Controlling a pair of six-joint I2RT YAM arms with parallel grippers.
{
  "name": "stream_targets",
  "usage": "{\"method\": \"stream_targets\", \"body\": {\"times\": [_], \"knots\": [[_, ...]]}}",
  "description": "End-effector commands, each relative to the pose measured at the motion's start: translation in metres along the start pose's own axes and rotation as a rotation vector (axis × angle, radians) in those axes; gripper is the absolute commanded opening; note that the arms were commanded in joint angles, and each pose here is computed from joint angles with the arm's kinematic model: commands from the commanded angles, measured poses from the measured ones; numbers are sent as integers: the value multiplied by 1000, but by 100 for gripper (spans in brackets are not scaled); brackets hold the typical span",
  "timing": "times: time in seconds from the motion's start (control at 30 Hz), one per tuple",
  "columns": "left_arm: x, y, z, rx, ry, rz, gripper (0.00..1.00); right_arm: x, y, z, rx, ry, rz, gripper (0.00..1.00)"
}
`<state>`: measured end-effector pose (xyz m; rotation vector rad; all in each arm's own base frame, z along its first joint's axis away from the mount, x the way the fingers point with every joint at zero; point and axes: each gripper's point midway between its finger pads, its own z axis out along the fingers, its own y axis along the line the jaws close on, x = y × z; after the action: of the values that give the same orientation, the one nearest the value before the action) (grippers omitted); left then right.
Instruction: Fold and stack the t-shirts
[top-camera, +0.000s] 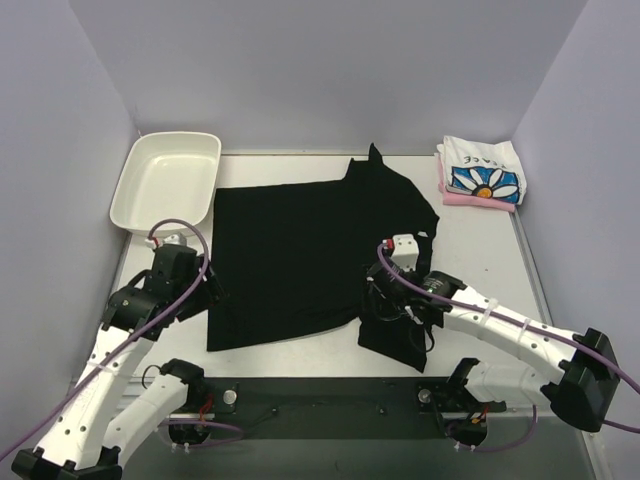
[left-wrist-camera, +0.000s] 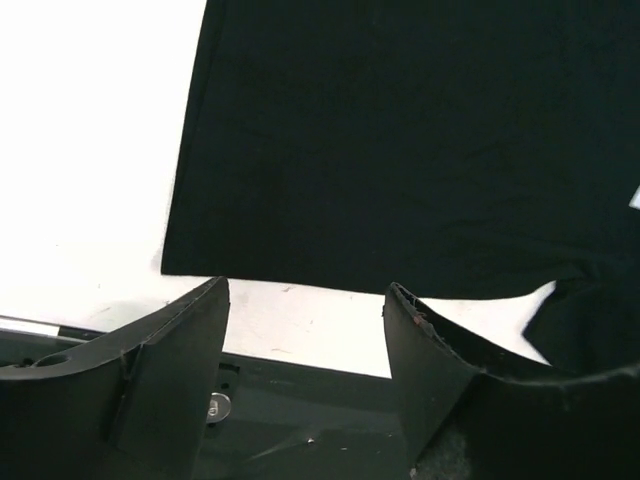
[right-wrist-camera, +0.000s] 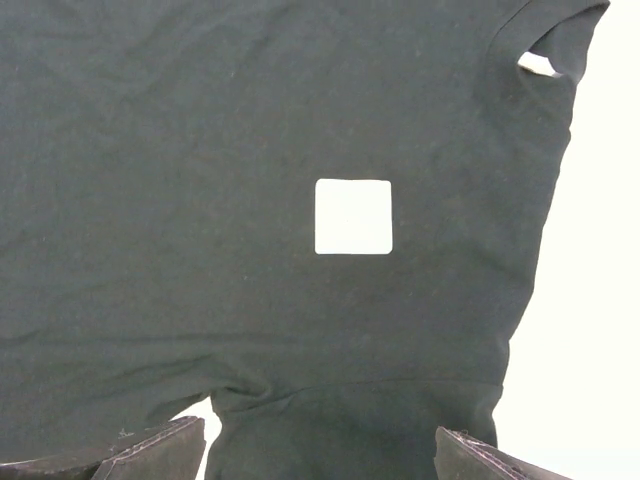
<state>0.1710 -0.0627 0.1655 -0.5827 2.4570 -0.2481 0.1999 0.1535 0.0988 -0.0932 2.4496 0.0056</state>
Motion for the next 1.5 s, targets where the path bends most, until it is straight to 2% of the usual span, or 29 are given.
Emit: {"method": "stream_targets", "body": {"times": [0.0,0.1,0.3,0.33,0.43,0.7,0.93,1.23,1.47], "knots": [[-38,-24,-27,87,-128,-23,74,-25,-22,-12,63,-63,29,100],[-53,-46,-24,132,-135,-12,74,-41,-31,-9,62,-81,93,100],[-66,-94,43,145,-39,28,69,-73,-45,25,57,-43,206,100],[-61,-92,68,81,15,48,68,-74,-40,35,34,-3,216,100],[-60,-92,106,-9,68,82,67,-77,-43,61,48,62,235,100],[-60,-103,165,-91,144,108,66,-92,-29,105,7,145,235,100],[-61,-111,203,-147,198,136,66,-55,-48,146,50,286,302,100],[-77,-110,239,-219,196,129,66,-12,-62,145,103,349,327,100],[-81,-105,273,-273,216,146,66,-1,-83,144,162,384,379,100]]}}
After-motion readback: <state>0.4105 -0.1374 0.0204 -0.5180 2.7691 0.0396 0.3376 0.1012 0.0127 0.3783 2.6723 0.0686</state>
